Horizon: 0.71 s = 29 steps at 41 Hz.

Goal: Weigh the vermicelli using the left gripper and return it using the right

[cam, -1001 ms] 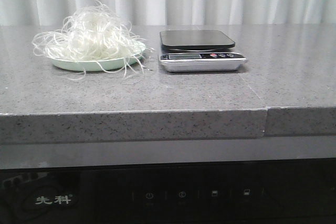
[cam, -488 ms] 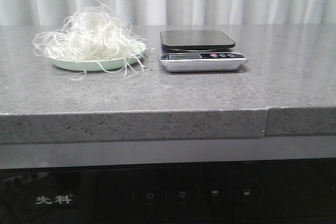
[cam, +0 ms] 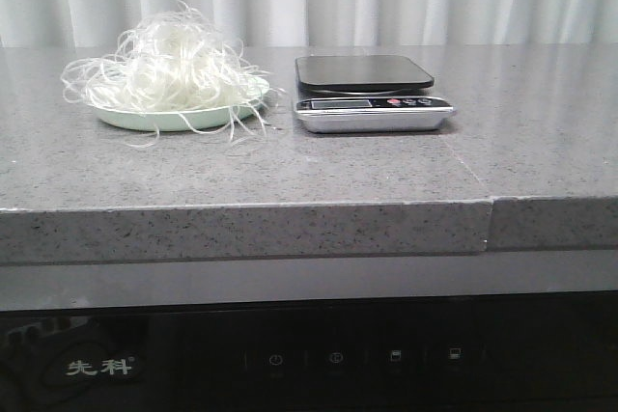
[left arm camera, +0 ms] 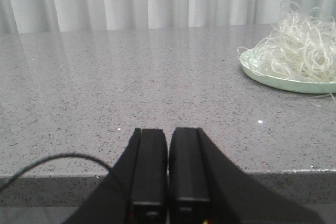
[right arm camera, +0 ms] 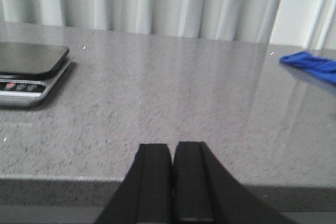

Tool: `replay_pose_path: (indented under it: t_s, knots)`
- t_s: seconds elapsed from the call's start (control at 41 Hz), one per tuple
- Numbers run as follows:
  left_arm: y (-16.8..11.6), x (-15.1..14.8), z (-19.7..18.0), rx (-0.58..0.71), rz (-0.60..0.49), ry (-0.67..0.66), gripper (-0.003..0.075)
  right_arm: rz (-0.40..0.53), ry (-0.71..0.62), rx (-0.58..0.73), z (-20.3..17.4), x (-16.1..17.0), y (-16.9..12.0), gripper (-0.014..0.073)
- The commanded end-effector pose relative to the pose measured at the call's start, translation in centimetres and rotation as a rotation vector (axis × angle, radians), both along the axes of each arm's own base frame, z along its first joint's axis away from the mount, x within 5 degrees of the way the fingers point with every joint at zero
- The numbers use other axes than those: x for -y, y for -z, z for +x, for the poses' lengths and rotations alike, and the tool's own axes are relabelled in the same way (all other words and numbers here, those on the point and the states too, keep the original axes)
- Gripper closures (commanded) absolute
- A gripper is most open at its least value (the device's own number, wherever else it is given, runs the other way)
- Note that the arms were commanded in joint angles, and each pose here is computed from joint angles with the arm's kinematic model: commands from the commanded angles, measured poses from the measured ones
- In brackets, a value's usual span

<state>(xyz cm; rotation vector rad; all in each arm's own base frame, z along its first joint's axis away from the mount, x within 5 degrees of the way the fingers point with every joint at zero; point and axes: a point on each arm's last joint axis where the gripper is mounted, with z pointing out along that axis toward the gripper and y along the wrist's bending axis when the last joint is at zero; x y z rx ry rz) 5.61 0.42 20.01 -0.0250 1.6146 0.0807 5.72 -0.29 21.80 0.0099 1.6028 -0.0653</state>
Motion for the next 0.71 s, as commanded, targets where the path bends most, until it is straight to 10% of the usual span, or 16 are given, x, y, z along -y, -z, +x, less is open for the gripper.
replay_pose_path:
  t_s: [0.0,0.684]
  knots:
    - [-0.7,0.1,-0.1,0.099,-0.001,0.013,0.0582,0.017,-0.028,0.141,0.3,-0.2,0.0,0.0444]
    - [-0.7,0.1,-0.1,0.097,-0.002,0.013,0.0582,0.016,-0.086,0.1,-0.2,-0.5,1.3,0.0444]
